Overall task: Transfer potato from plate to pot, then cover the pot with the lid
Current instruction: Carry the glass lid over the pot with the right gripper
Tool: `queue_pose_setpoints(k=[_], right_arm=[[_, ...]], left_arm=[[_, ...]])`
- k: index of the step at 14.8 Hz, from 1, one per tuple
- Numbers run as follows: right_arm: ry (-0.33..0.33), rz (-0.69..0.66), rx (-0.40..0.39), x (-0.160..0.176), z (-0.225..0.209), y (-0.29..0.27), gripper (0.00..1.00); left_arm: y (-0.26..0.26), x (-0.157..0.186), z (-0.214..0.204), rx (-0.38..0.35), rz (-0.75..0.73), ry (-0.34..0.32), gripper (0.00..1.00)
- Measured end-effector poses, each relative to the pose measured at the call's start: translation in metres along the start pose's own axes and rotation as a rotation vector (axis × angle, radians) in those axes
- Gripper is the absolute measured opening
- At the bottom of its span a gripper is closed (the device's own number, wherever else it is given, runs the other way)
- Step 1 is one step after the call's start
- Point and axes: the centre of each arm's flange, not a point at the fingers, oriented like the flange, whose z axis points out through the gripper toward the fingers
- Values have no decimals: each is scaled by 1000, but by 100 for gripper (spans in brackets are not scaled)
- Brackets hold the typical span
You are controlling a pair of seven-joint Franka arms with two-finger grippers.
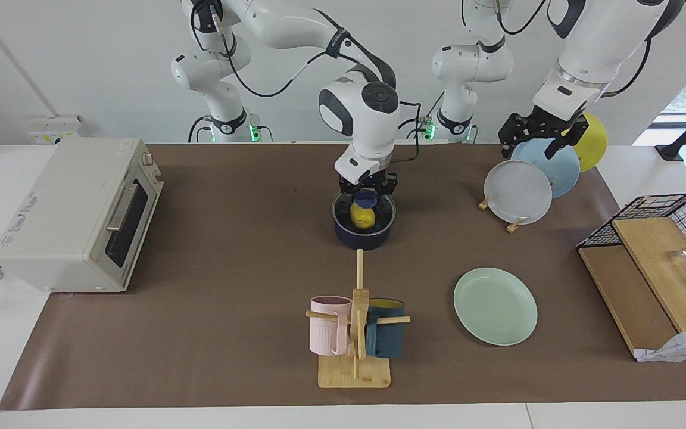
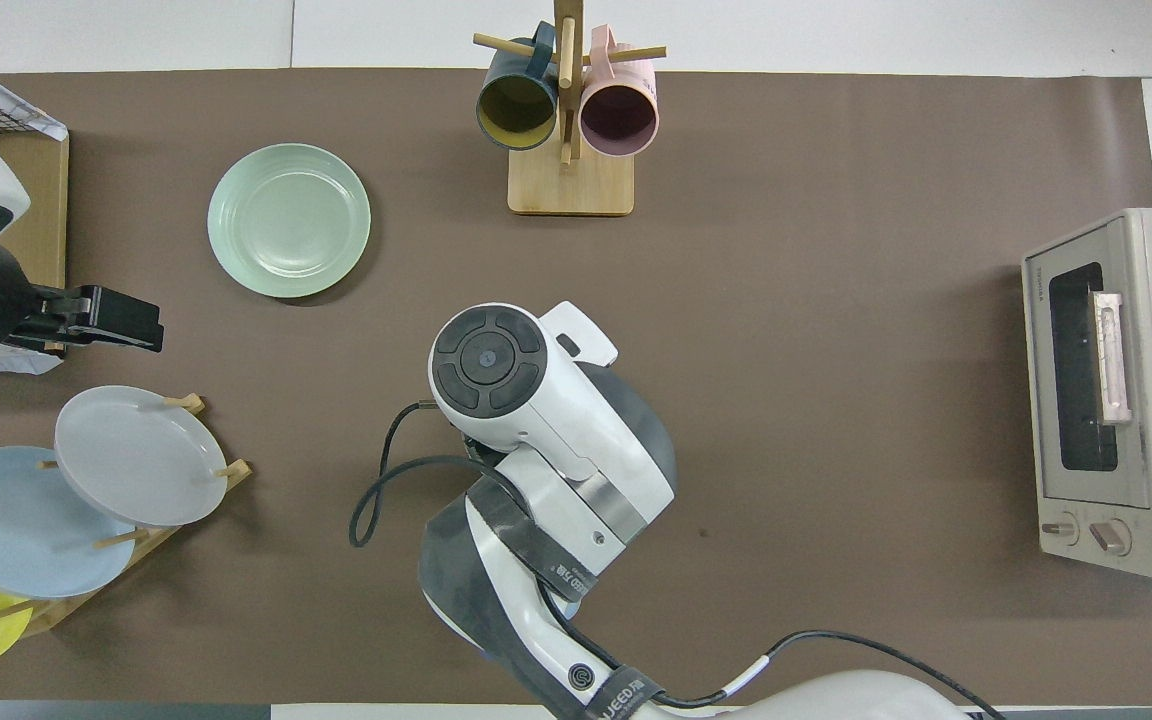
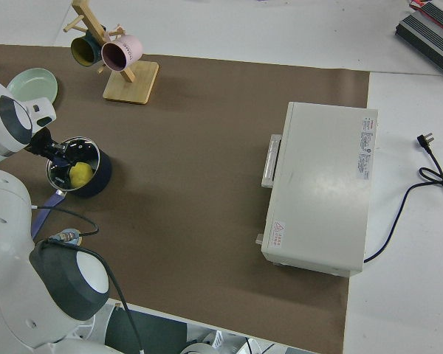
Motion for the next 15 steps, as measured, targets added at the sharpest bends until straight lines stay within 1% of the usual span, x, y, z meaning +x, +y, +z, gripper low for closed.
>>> queue_pose_setpoints(k=[2,3,6,8,12,15], right_arm=[[6,0,3,0,5,1,89],[7,0,1,1,6,1,100],[17,10,7,6,2,6,100],[34,26,20,13,-10,14,100],[86,76,63,33,-61,47,100],[83,83,54,45,-101,81,100]], left_arm=[[0,0,0,0,-1,0,100],[0,0,0,0,-1,0,100],[0,0,0,0,-1,0,100],[0,0,0,0,-1,0,100],[-1,0,0,0,-2,0,100],[-1,0,0,0,-3,0,100]])
